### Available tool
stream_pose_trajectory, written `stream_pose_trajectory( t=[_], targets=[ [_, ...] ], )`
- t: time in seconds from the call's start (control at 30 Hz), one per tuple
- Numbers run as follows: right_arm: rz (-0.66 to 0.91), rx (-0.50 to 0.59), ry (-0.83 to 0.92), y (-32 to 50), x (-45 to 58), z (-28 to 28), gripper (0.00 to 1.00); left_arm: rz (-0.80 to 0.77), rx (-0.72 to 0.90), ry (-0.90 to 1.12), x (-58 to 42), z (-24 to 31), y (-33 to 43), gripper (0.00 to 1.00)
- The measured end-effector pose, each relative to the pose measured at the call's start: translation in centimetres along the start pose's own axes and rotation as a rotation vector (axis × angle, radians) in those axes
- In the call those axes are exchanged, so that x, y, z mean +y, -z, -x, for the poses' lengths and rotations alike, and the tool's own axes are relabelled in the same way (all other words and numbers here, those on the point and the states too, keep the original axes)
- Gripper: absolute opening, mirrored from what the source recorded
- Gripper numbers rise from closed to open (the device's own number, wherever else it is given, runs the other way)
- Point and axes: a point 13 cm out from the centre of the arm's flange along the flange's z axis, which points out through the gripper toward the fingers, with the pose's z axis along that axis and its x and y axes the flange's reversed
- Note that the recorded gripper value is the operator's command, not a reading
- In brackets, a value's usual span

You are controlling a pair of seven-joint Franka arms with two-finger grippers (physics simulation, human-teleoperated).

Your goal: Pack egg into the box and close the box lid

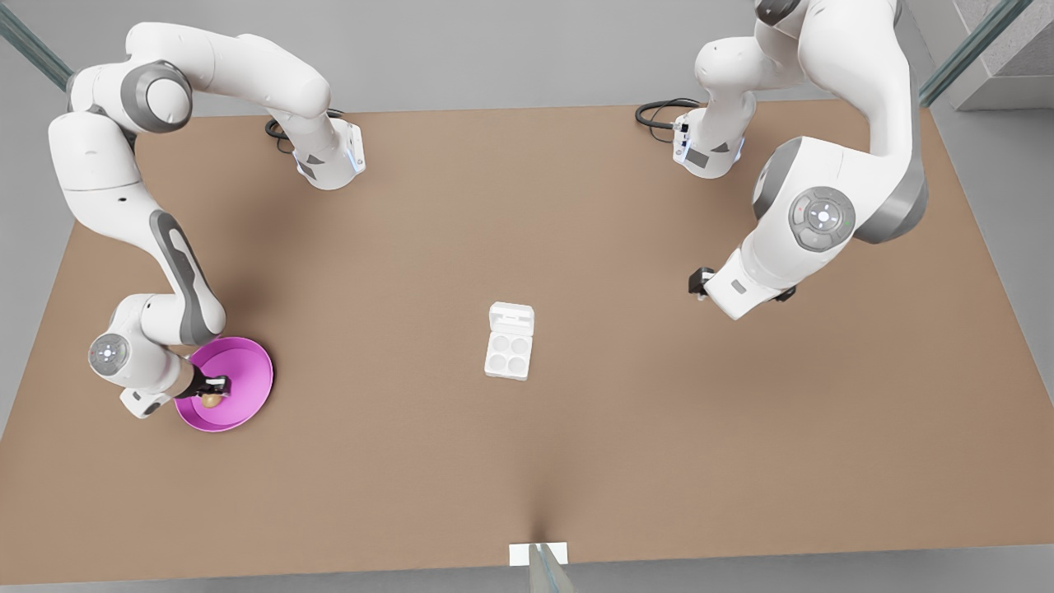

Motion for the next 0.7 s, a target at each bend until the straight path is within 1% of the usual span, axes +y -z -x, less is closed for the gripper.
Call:
stream_pose_trajectory(
  t=[0.2,0.37,0.47,0.53,0.7],
  targets=[
    [-0.038,0.002,0.029,4.6,1.3,0.8,0.55,-0.001,-0.001,0.013,0.8,0.1,0.1,1.00],
    [-0.027,0.027,0.105,8.4,11.5,2.6,0.56,-0.003,0.006,0.027,1.7,0.3,-0.4,1.00],
    [-0.013,0.059,0.102,8.7,15.5,2.6,0.56,-0.004,0.003,0.030,1.9,0.4,-0.2,1.00],
    [-0.017,0.083,0.094,8.2,19.9,2.8,0.56,-0.004,0.004,0.033,2.0,0.5,-0.3,1.00],
    [0.020,0.053,0.059,10.1,31.3,4.9,0.56,-0.003,0.010,0.036,2.2,0.4,-0.6,1.00]
  ],
)
